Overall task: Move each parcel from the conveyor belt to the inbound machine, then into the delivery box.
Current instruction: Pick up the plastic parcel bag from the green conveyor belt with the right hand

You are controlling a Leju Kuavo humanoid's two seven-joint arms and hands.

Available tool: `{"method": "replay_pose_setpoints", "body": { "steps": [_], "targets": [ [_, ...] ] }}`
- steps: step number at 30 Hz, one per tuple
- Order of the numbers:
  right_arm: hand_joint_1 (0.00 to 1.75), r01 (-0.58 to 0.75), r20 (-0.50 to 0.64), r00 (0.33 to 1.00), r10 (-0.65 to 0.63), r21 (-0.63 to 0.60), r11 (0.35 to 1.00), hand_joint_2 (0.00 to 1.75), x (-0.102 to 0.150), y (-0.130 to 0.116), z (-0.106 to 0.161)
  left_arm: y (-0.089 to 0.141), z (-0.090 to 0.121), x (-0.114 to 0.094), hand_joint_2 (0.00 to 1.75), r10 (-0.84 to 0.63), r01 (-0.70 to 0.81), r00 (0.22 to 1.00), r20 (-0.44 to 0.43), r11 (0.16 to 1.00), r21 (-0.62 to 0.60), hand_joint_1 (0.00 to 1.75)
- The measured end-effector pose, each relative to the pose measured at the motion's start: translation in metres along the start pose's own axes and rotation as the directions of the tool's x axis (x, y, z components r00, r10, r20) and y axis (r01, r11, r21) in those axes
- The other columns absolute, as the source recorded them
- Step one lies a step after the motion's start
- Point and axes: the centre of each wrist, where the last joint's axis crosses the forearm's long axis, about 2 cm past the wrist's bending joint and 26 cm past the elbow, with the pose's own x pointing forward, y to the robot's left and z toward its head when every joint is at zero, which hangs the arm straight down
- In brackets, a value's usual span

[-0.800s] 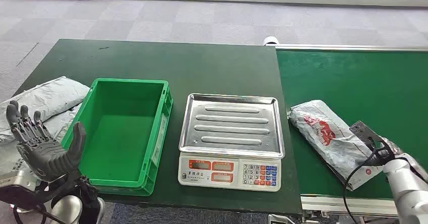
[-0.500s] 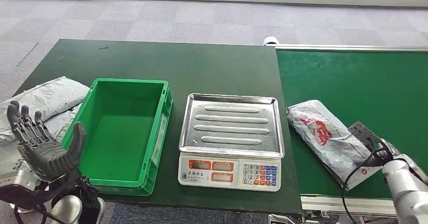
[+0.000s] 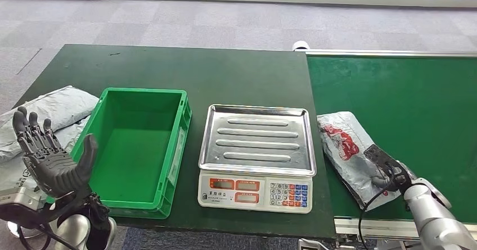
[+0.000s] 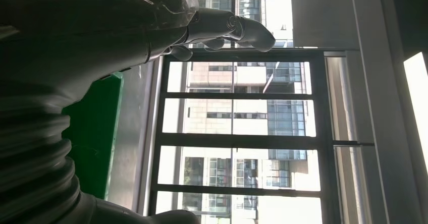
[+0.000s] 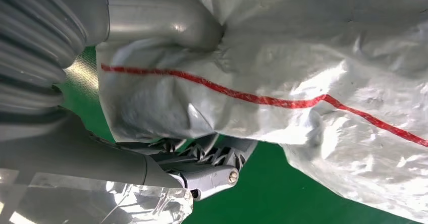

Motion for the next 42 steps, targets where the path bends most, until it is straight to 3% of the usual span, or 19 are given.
{"method": "replay_pose_setpoints", "body": {
  "steps": [18,34,42],
  "targets": [
    [1.75,0.027,0.093,0.995,-0.027,-0.004,1.000,1.75,0.012,0.039,-0.002,0.002,0.007,0.002,1.75,0.008,-0.008,1.000,-0.001,1.000,-0.019,0.00],
    [1.75,0.034,0.106,0.994,-0.033,-0.007,0.999,1.75,0.018,0.046,-0.002,0.002,0.007,0.003,1.75,0.009,-0.009,1.000,0.001,1.000,-0.020,0.00],
    [1.75,0.101,0.041,0.995,-0.095,-0.169,0.980,1.75,0.008,0.049,0.001,0.006,0.027,0.008,1.75,0.001,-0.002,1.000,-0.025,1.000,-0.023,0.00]
  ]
}}
